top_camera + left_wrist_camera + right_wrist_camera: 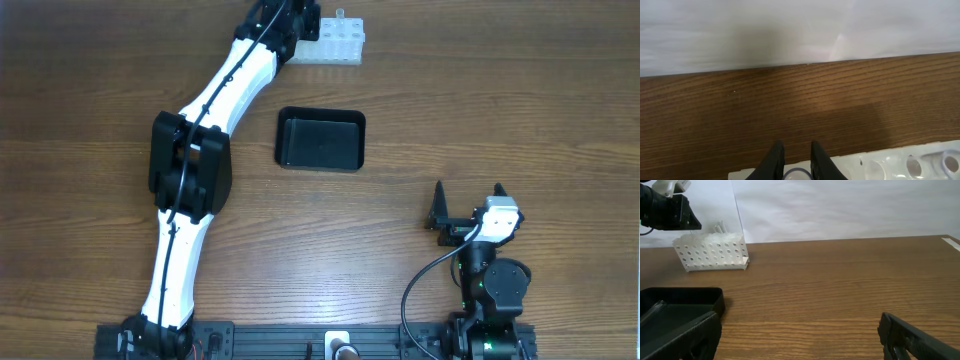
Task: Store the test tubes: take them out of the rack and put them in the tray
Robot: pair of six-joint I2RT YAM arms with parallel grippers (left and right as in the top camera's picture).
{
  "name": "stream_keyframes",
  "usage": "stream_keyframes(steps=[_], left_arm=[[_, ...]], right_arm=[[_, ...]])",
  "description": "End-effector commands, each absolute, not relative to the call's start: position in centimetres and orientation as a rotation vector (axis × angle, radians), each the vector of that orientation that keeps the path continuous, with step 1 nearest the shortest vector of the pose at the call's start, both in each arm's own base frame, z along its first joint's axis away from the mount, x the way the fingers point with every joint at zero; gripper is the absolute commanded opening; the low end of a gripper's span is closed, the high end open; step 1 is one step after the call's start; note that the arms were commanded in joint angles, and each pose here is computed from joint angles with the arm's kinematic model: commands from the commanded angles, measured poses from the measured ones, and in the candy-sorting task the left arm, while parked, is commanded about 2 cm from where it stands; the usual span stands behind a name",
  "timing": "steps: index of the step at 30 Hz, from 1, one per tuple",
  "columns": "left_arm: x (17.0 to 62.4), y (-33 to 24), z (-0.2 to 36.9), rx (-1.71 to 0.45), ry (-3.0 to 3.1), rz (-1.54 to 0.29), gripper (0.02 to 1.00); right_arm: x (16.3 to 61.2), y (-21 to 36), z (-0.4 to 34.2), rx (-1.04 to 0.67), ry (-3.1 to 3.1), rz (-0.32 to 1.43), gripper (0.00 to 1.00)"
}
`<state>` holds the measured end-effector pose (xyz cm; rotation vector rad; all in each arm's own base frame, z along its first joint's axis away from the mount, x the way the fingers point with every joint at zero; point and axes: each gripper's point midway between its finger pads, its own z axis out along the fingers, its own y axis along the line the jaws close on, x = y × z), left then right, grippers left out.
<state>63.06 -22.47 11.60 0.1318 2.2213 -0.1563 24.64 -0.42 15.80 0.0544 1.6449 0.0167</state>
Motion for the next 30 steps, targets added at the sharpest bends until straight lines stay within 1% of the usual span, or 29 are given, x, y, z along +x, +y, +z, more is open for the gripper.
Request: stream_keyframes(steps=[1, 7, 30], left_arm=[[63.3, -22.4, 11.2, 0.132, 2.224, -0.145, 0.117], [63.0, -22.4, 12.8, 0.132, 2.207, -0.151, 0.108], [60.9, -21.6, 25.5, 0.097, 2.042, -0.181, 0.073]], right_arm=[[24.6, -0.4, 15.7, 0.052, 1.644, 0.019, 0.993], [24.6, -0.4, 15.7, 0.052, 1.644, 0.018, 0.991], [24.6, -0.4, 15.7, 0.052, 1.644, 0.018, 0.991]])
